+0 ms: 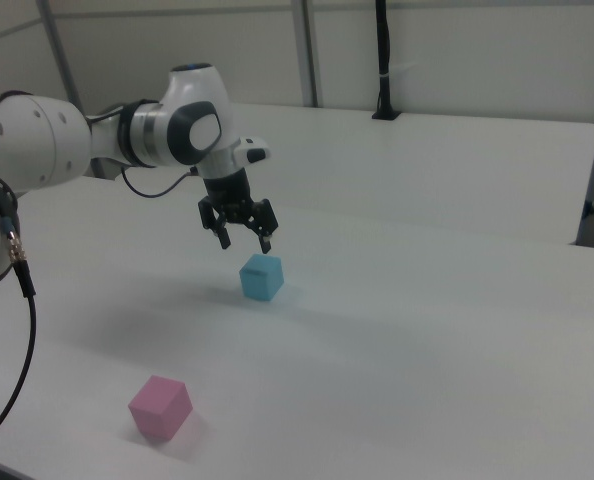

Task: Put blue cube on pink cube
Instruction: 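Lower the open gripper down over the light-blue cube, then close the gripper around the light-blue cube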

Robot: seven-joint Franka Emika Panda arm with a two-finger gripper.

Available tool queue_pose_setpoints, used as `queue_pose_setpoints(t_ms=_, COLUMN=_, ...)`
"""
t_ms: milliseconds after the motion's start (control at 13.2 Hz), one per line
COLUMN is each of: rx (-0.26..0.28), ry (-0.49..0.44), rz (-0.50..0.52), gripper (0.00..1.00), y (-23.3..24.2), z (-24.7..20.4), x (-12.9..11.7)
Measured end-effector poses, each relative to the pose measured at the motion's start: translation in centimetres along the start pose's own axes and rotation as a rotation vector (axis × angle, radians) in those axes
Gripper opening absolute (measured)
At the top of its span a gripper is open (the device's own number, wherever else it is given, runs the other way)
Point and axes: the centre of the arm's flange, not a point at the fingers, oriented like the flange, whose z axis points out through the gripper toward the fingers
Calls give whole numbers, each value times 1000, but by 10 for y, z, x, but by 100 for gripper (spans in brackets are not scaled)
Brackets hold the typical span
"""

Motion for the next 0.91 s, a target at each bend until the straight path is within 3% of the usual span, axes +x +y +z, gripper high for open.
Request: queue_pose_setpoints(t_ms=907, rx=-9, ry=11, rz=16, gripper=100, y=13, z=68, x=14)
